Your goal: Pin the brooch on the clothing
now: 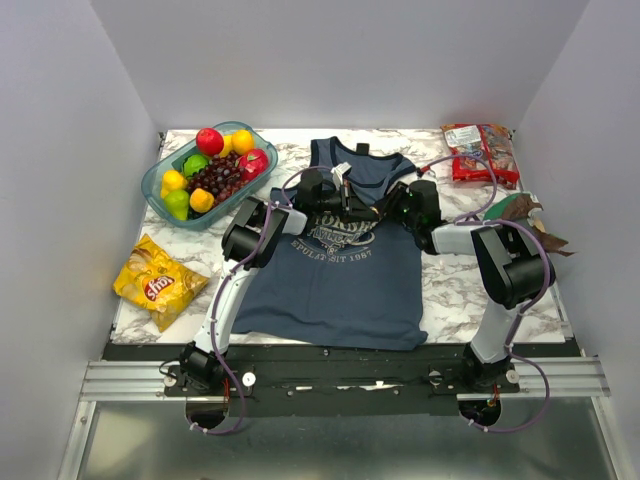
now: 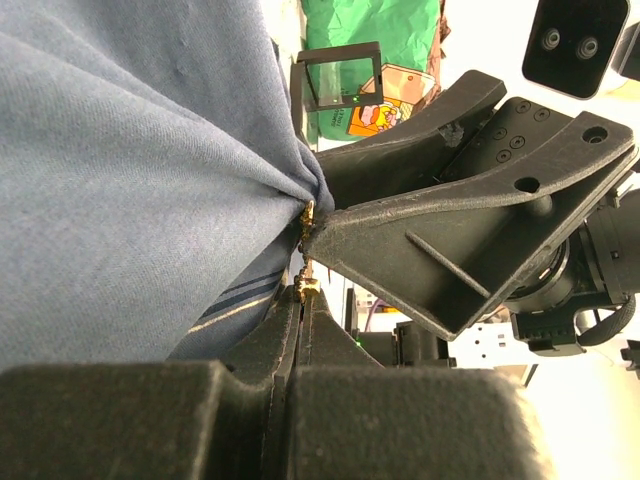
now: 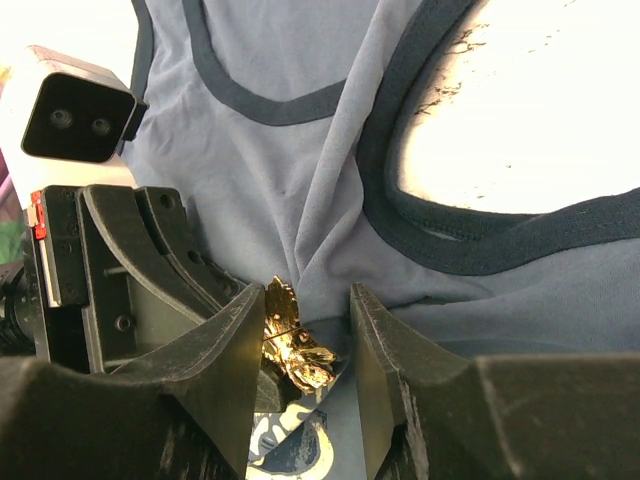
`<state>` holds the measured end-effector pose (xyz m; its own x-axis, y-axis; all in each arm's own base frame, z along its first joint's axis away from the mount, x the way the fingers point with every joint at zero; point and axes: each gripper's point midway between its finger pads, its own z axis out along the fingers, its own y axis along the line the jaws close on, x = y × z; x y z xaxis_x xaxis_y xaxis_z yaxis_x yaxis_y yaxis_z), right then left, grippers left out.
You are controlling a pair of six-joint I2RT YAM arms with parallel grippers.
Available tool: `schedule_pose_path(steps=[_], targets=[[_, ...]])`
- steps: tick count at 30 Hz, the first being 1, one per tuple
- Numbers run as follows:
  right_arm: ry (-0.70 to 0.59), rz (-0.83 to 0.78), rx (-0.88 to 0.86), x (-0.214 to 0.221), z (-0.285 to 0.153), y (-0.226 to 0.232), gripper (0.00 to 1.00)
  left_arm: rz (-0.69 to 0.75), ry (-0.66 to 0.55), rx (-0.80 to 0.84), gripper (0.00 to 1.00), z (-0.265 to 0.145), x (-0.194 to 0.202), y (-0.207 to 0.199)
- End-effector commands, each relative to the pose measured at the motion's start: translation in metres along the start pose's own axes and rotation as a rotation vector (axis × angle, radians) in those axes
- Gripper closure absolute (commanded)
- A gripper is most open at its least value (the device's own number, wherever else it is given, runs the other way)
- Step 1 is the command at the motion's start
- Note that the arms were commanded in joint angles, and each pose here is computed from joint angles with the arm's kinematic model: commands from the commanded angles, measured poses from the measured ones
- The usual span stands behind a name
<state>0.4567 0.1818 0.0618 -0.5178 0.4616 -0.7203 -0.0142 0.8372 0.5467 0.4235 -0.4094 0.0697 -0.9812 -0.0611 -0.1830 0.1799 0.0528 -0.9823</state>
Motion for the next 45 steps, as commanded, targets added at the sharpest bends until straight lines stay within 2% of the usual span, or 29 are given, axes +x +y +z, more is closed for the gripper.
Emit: schedule_pose_path(steps=[1, 8, 11, 18, 20, 31, 45], targets=[[-0.038, -0.004, 0.053, -0.004, -0.005, -0.008, 0.53, 0.116, 0.024, 0.083, 1.00, 0.007, 0.004, -0.053], [-0.045, -0.001, 0.065, -0.005, -0.006, -0.009, 0.53, 0.122, 0.018, 0.081, 1.00, 0.006, 0.006, -0.058], [-0.046, -0.004, 0.066, -0.004, -0.006, -0.008, 0.58, 0.127, 0.015, 0.081, 1.00, 0.005, 0.007, -0.059], [-0.047, -0.016, 0.065, -0.004, -0.006, -0.006, 0.59, 0.135, -0.003, 0.089, 1.00, 0.008, -0.001, -0.067], [-0.052, -0.017, 0.070, -0.004, -0.007, -0.006, 0.63, 0.137, -0.010, 0.092, 1.00, 0.008, -0.004, -0.069], [-0.064, -0.012, 0.111, -0.005, -0.007, -0.009, 0.63, 0.143, -0.009, 0.107, 1.00, 0.007, -0.004, -0.080], [-0.076, -0.037, 0.147, -0.005, -0.007, -0.006, 0.72, 0.170, -0.015, 0.139, 1.00, 0.008, -0.008, -0.106]])
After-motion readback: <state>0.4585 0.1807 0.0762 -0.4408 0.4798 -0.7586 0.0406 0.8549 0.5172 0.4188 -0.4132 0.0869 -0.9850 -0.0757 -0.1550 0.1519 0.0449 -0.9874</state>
